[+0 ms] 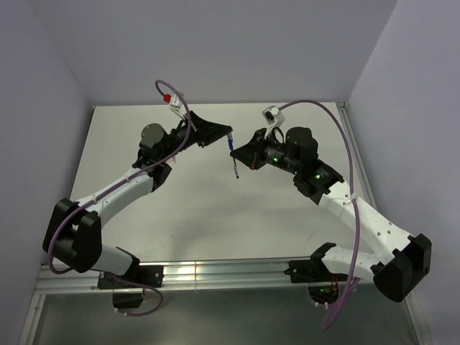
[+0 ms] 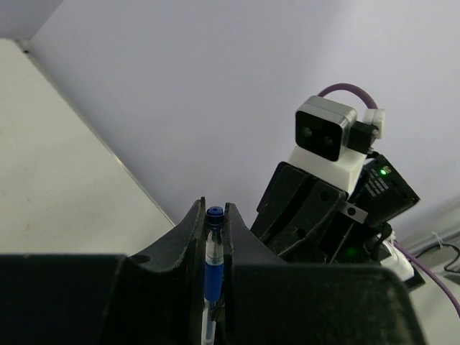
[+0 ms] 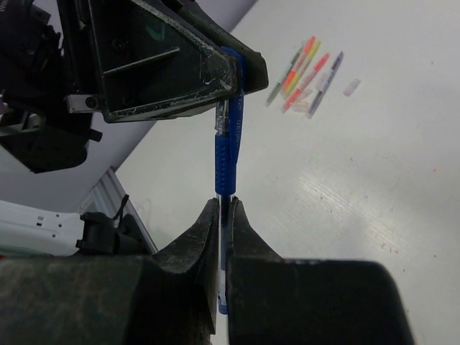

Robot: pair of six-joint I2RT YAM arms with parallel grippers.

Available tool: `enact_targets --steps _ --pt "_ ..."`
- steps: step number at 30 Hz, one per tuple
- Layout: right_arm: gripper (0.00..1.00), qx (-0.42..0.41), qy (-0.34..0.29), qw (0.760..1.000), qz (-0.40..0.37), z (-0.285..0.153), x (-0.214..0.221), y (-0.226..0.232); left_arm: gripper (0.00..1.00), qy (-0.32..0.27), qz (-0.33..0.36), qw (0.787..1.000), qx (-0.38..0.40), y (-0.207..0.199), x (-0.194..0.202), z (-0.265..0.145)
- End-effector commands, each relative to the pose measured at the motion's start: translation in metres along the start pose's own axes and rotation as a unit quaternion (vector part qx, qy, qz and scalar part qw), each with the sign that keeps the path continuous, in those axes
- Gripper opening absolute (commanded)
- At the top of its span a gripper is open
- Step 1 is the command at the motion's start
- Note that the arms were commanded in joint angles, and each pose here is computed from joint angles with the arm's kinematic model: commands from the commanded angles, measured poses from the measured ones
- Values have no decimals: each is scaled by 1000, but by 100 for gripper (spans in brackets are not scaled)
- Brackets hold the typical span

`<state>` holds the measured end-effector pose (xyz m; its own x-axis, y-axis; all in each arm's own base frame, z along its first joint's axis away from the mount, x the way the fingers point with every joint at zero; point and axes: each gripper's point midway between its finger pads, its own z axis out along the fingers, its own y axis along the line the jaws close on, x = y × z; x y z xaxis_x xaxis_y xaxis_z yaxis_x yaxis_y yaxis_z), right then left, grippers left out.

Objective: Insert the pens into the pen caps
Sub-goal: Insert the pen cap onto the pen.

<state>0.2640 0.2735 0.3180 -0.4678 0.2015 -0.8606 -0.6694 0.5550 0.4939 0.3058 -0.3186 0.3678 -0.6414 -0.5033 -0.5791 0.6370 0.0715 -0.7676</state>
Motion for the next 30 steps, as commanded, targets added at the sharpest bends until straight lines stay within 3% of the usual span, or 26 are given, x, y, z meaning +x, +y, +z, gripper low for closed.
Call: enact_targets --steps 1,9,16,30 --pt "0 12 -24 1000 3 7 -22 -2 0 32 -50 998 -38 15 22 5" --pt "0 59 52 995 61 29 9 -32 0 61 -140 981 -116 66 42 12" --pt "0 72 106 983 131 42 40 -60 0 82 -174 964 -184 101 61 7" --pt "3 93 164 965 181 53 83 -87 0 96 -218 931 -275 150 80 -5"
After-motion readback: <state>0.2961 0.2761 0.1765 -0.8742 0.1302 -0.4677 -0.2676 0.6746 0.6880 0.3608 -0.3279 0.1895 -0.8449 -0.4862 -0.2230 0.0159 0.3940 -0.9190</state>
